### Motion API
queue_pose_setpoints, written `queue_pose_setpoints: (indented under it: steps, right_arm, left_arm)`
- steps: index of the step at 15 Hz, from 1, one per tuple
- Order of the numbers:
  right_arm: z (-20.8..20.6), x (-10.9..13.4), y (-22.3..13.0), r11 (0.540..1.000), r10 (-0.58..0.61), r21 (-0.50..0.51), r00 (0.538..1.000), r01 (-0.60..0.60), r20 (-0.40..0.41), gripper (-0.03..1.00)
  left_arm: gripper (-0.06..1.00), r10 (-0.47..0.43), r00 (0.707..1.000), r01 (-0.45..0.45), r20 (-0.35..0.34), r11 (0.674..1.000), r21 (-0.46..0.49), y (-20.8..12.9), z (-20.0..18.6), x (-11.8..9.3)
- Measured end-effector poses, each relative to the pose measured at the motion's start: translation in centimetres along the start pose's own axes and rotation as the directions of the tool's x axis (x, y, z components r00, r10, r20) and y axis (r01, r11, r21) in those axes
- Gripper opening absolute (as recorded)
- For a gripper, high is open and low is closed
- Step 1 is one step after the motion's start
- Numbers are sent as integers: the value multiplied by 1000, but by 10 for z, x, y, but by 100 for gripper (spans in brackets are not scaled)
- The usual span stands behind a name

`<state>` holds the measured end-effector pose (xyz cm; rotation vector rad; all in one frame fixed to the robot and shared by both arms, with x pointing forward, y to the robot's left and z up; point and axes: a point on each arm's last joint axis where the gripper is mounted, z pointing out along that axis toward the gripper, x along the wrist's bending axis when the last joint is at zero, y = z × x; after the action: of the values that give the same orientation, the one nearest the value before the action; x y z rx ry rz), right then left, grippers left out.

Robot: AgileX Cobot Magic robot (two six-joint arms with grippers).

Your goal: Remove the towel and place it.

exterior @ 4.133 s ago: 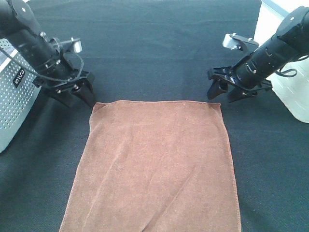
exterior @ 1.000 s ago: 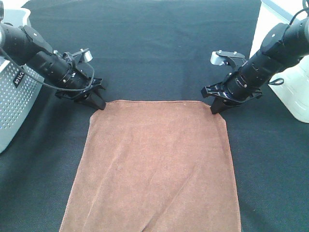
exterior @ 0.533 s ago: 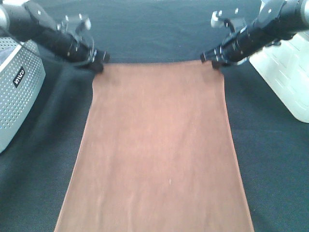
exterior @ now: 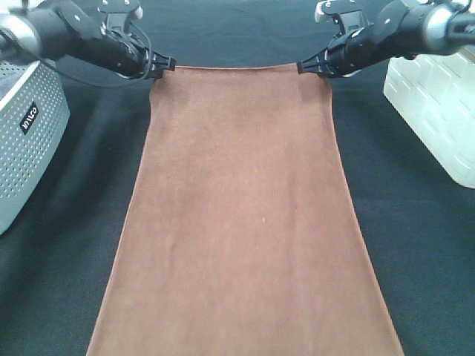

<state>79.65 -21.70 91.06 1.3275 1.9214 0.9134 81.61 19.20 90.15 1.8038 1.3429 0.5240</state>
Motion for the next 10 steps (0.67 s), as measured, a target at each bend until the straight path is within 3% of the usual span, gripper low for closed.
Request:
queue_pose_setpoints:
  steps: [7,10]
  right_arm:
    - [48,-4,-2,991,13,-131,1000,-9,28,0]
    - [58,-3,-13,989,16,-145,999,-9,47,0]
  left_arm:
    - [0,-14,995,1,-98,992,-128,-19,38,12]
    - [0,-5,994,-8,-106,993,-116,-28,44,14]
